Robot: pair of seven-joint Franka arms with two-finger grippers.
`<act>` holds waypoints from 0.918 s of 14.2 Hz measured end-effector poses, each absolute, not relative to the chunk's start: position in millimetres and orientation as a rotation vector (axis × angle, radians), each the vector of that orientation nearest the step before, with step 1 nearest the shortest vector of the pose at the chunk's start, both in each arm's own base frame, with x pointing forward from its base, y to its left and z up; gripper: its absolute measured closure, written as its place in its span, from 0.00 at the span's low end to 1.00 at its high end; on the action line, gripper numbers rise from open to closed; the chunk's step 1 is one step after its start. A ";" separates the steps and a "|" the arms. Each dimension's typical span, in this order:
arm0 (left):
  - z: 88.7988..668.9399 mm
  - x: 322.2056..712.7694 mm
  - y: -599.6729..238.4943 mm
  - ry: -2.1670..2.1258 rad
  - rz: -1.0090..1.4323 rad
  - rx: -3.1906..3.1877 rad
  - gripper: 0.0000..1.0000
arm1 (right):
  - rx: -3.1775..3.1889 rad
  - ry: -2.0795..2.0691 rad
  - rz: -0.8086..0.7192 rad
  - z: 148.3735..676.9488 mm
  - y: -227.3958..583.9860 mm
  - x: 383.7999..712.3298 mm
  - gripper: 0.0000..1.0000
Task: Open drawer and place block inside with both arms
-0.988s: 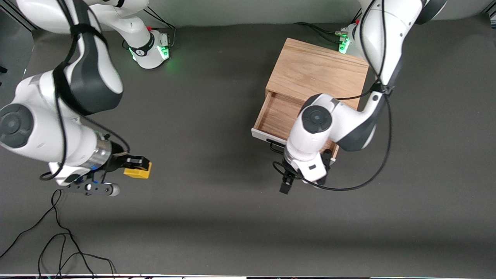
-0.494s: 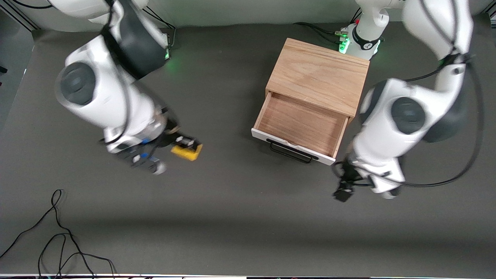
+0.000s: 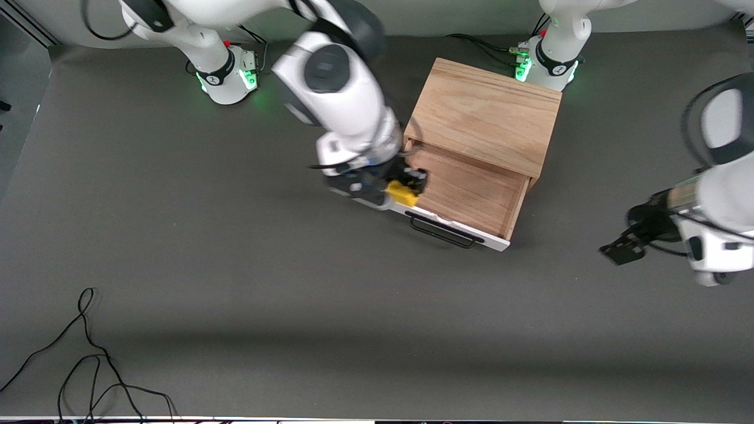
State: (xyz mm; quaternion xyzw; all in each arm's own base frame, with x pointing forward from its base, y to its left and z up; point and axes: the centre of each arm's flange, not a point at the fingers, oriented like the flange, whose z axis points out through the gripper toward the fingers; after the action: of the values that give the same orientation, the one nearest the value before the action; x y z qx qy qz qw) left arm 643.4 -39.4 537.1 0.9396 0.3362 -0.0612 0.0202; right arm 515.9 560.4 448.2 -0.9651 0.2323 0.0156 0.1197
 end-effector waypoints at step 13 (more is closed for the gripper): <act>542.6 566.9 27.9 -0.034 -0.056 3.145 0.00 | -2.903 0.635 0.112 314.5 629.5 466.0 0.45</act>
State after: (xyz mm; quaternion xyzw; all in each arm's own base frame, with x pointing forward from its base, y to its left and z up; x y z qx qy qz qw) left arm 566.9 27.9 542.6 0.9998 -0.0109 -0.0177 -0.0020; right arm 466.0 629.5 314.5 -0.9728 0.2128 0.0374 0.0836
